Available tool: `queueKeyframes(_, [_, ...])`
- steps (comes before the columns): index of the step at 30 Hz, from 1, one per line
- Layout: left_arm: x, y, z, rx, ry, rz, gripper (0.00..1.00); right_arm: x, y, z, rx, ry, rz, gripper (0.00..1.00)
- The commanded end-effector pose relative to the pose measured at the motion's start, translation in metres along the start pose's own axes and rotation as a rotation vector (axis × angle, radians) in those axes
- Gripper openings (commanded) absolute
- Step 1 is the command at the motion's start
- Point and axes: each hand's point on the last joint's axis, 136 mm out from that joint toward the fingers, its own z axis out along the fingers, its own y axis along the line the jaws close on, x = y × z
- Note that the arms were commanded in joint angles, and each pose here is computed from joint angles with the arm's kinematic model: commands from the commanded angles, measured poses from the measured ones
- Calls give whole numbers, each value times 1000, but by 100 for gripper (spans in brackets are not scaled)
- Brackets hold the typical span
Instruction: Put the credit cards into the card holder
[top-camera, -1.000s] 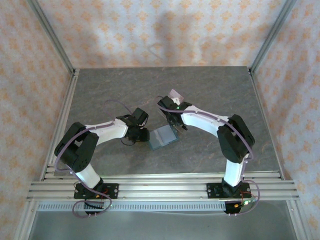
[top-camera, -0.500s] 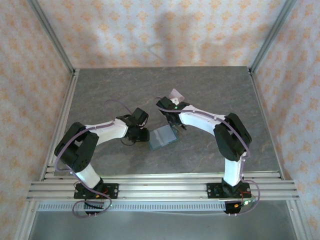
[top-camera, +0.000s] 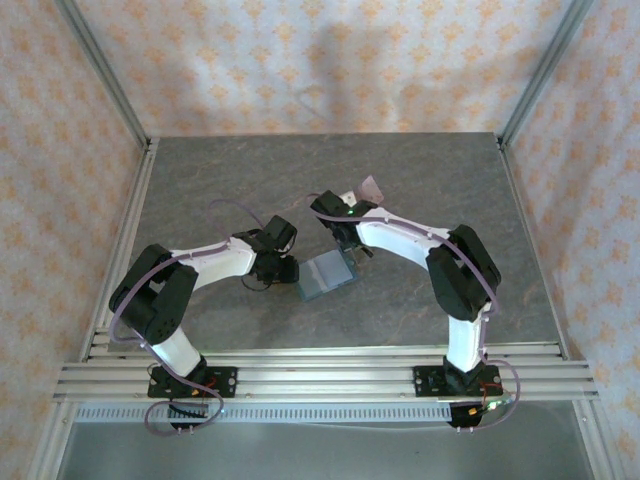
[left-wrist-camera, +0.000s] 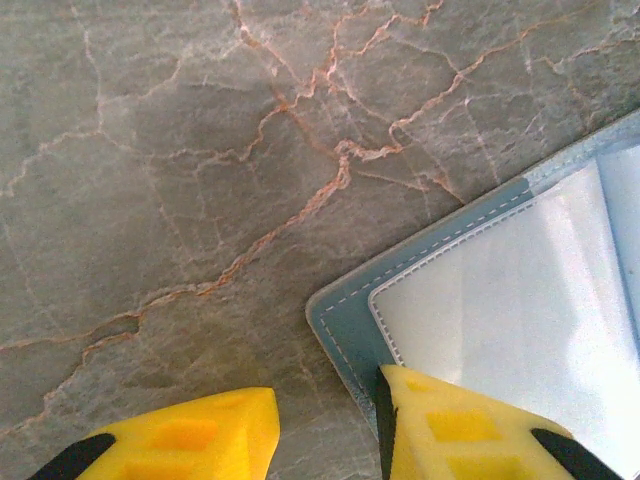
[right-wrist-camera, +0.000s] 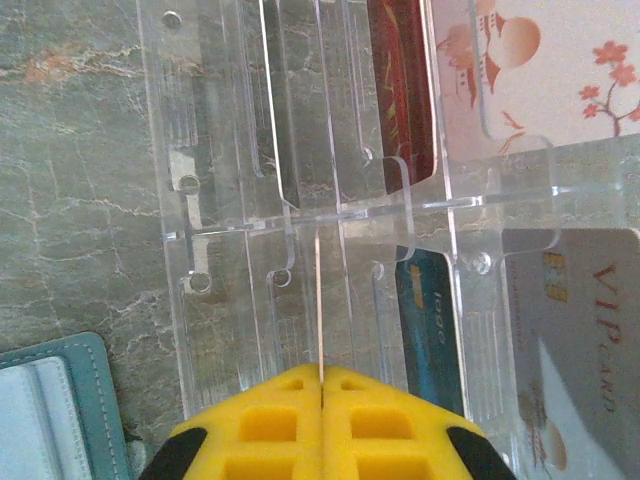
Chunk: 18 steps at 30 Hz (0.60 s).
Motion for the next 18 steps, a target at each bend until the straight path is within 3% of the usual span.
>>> queueKeyframes(1, [21,3,26,-15,77,30,34,-10,-10,-14,26,-19,-16,0])
queueKeyframes(12, [21,5,27,-23,81,28,34,-26,11,-65,-138,-149,31,0])
queueKeyframes(18, [21,7,28,-40,81,29,34,-16,50,-88,-401,-224,107,0])
